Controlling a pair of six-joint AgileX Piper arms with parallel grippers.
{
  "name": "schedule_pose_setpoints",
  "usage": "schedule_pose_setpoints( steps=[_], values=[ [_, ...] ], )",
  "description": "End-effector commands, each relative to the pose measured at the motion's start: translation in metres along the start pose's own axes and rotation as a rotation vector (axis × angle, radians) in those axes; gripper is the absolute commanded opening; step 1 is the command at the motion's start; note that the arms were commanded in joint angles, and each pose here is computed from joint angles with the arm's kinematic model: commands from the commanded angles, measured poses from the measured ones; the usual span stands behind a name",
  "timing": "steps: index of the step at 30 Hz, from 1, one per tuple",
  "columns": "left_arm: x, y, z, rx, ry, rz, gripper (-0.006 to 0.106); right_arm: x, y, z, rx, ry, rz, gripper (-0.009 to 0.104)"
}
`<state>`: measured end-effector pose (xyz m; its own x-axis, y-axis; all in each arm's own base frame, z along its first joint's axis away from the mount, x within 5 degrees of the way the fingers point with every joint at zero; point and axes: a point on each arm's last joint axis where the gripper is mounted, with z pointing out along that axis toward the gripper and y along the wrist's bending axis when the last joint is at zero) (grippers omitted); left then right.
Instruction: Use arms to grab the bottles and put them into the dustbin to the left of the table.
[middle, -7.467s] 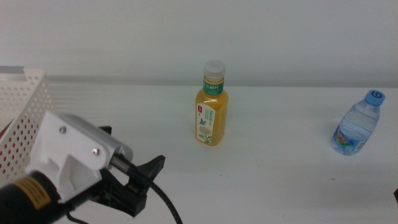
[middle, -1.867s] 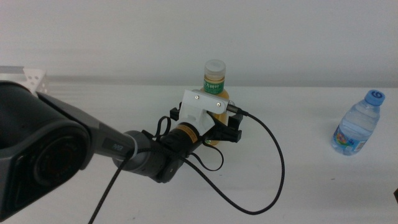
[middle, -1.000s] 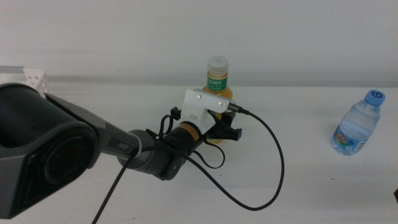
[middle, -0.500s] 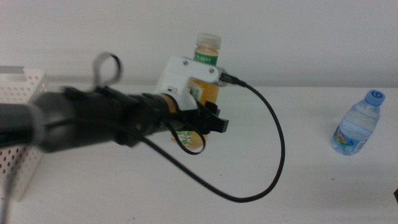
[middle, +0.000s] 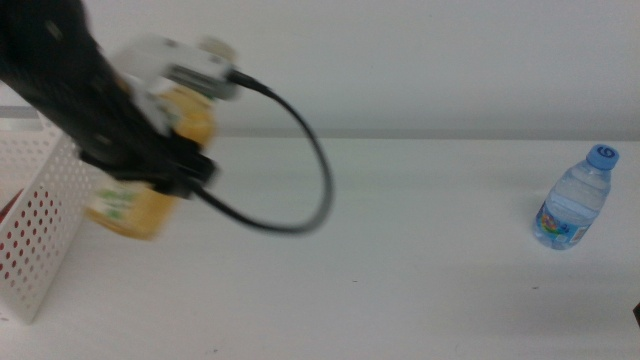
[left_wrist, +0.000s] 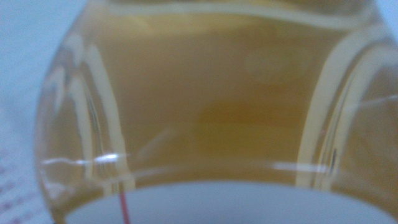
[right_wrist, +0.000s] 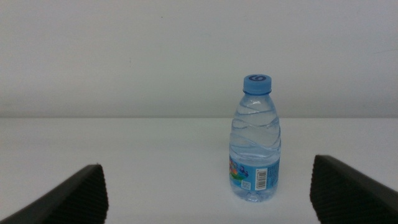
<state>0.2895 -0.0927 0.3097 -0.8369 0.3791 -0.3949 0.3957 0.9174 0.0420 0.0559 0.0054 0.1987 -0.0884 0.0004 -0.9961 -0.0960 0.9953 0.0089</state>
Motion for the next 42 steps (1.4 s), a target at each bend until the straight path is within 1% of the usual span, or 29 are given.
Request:
schedule_pose_setpoints(
  steps=[1,4,6,10,13,17,21,26,30,34,37,40,42],
  values=[
    [-0.003,0.032,-0.022,-0.037,0.056,0.014,-0.002,0.011,-0.001,0.000,0.010,-0.006,-0.014,0.086],
    [-0.004,0.079,-0.041,-0.082,0.121,-0.017,-0.002,0.011,-0.001,0.000,0.010,-0.006,-0.014,0.086],
    [-0.004,0.111,-0.050,-0.121,0.101,-0.059,-0.002,0.011,-0.001,0.000,0.010,-0.006,-0.014,0.086],
    [0.014,0.170,-0.051,-0.184,0.125,-0.179,-0.002,0.011,-0.001,0.000,0.010,-0.006,-0.014,0.086],
    [0.031,0.203,-0.042,-0.195,0.168,-0.264,-0.002,0.011,-0.001,0.000,0.010,-0.006,-0.014,0.086],
    [0.047,0.230,-0.019,-0.168,0.225,-0.294,-0.002,0.011,-0.001,0.000,0.010,-0.006,-0.014,0.086],
    [0.052,0.239,0.002,-0.141,0.282,-0.312,-0.002,0.011,-0.001,0.000,0.010,-0.006,-0.014,0.086],
    [0.056,0.240,0.022,-0.094,0.321,-0.338,-0.002,0.011,-0.001,0.000,0.010,-0.006,-0.014,0.086],
    [0.066,0.239,0.035,-0.089,0.371,-0.348,-0.002,0.011,-0.001,0.000,0.010,-0.006,-0.014,0.086],
    [0.072,0.235,0.043,-0.069,0.387,-0.351,-0.001,0.011,-0.001,0.000,0.010,-0.006,-0.014,0.086],
    [0.074,0.233,0.046,-0.049,0.396,-0.328,0.007,0.011,-0.001,0.000,0.010,-0.006,-0.014,0.086],
    [0.075,0.232,0.047,-0.043,0.401,-0.328,0.021,0.011,-0.001,0.000,0.010,-0.006,-0.014,0.086],
    [0.075,0.232,0.047,-0.043,0.401,-0.328,0.034,0.011,-0.001,0.000,0.010,-0.006,-0.014,0.086]
  ],
)
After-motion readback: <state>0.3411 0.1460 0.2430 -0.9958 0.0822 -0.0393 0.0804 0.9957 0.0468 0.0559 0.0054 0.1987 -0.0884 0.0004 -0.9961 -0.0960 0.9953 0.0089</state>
